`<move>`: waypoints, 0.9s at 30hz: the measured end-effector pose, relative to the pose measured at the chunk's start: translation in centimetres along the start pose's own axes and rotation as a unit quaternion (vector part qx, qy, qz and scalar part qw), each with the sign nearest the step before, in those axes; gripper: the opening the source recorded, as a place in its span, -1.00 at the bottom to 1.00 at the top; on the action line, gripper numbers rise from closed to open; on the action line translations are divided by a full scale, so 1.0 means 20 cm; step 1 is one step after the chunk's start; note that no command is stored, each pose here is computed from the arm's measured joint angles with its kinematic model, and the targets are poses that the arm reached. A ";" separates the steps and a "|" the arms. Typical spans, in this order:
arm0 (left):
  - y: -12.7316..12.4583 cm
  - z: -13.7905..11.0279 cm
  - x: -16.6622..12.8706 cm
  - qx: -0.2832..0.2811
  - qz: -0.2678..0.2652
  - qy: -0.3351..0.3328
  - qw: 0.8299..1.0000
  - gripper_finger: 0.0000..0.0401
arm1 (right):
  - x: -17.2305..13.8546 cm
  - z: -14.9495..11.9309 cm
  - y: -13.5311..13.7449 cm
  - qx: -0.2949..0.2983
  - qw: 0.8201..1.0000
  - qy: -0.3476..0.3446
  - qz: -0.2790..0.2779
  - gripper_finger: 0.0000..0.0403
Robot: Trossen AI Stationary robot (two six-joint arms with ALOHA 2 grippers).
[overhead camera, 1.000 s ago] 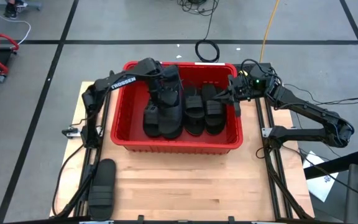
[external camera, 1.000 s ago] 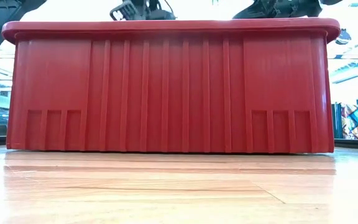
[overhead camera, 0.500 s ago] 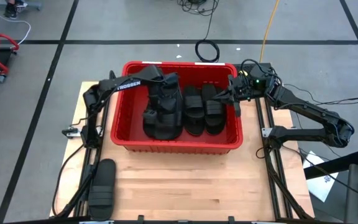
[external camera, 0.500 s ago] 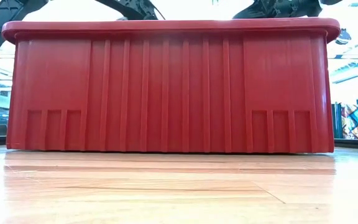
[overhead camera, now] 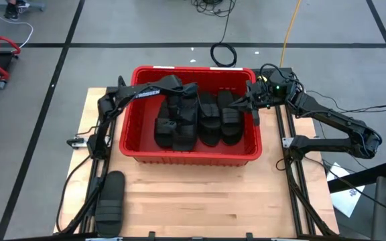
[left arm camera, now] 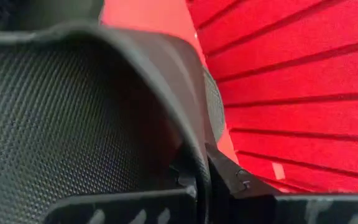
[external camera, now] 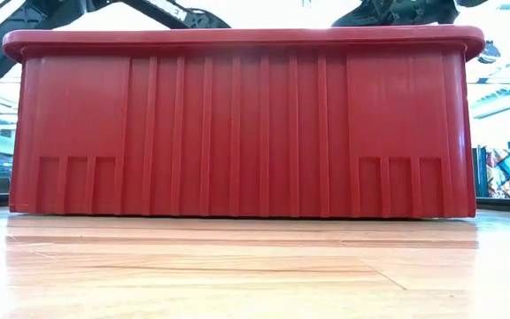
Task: Pick and place slides into bin
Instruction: Put the slide into the red bin
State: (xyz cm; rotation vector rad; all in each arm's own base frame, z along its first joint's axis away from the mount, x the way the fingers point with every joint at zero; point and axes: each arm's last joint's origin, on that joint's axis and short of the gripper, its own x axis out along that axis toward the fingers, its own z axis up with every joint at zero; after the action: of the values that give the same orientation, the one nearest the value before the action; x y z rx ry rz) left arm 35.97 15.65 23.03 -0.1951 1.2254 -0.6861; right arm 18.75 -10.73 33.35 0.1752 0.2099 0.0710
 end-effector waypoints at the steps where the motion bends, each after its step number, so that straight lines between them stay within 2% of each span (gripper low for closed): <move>1: 0.01 0.00 0.02 -0.001 -0.001 0.006 1.000 -1.00 | 0.00 0.00 0.00 0.003 1.000 0.000 0.000 -1.00; 6: 0.05 0.00 0.05 0.001 0.013 0.023 1.000 -0.97 | 0.00 0.00 0.00 0.018 1.000 0.000 0.001 -1.00; 12: 0.09 0.01 0.05 0.014 0.081 0.052 0.995 -0.82 | 0.00 0.00 0.00 0.024 1.000 0.000 0.002 -1.00; 16: 0.11 0.01 0.05 0.015 0.109 0.062 0.992 -0.68 | 0.00 0.00 0.00 0.021 1.000 0.000 0.001 -1.00; 27: 0.12 0.05 -0.03 0.015 0.143 0.054 0.988 -0.20 | 0.00 0.00 0.00 0.020 1.000 0.000 0.000 -1.00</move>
State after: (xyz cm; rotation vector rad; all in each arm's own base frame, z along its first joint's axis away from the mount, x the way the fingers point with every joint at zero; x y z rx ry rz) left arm 37.60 17.61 22.70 0.0451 1.3130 -0.4691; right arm 18.76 -10.72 33.35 0.2149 0.2119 0.0678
